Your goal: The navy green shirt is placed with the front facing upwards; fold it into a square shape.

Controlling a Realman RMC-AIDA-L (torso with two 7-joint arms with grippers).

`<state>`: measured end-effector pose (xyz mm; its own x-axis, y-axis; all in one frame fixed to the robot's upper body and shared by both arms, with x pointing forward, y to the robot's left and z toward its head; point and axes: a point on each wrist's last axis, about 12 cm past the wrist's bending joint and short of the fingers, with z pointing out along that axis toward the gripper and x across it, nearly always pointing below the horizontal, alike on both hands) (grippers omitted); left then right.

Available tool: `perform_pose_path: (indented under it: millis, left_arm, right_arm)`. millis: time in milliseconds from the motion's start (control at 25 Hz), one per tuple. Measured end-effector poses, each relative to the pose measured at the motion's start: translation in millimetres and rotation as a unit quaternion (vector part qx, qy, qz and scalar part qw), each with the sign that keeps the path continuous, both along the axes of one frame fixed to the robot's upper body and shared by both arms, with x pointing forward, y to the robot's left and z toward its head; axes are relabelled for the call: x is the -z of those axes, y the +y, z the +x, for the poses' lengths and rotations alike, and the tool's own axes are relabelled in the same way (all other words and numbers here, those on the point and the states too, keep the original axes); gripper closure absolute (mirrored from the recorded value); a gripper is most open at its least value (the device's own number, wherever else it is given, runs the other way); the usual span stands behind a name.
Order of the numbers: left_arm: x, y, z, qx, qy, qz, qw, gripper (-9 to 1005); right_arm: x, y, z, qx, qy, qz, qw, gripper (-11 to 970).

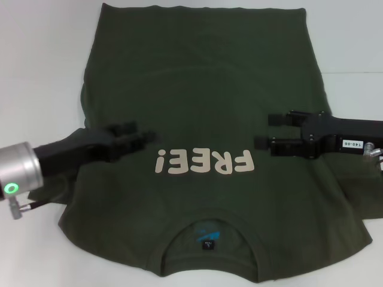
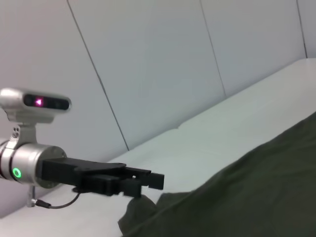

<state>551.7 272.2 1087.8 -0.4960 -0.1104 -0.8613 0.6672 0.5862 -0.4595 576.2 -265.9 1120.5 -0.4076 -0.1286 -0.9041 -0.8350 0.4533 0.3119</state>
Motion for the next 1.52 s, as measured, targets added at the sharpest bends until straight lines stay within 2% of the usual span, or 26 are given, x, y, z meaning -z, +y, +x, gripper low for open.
perform_pose_path:
  millis: [280,480,720,1120,1520]
  left_arm:
    - [6.0,32,-5.6,-0.079,0.027,-0.005,0.996,313]
    - [15.6,60,-17.6,-0.150,0.054,0.005,0.987,314]
    - [25.8,81,-32.6,-0.201,0.077,0.006,0.976,317]
    - [50.0,90,-44.3,-0.256,0.122,0.029,0.959,320]
    - [55.7,82,-43.3,-0.244,0.134,0.033,0.960,324]
  right_arm:
    - [1.2,9,1.4,0.007,0.000,0.015,1.000,65]
    - [2.1,16,6.6,0.013,0.002,0.016,1.000,65]
    - [-0.7,20,11.1,0.012,-0.003,0.015,1.000,65]
    - [-4.1,21,14.5,0.009,-0.005,0.013,1.000,65]
    - [-4.9,20,14.9,0.009,-0.004,0.013,1.000,64]
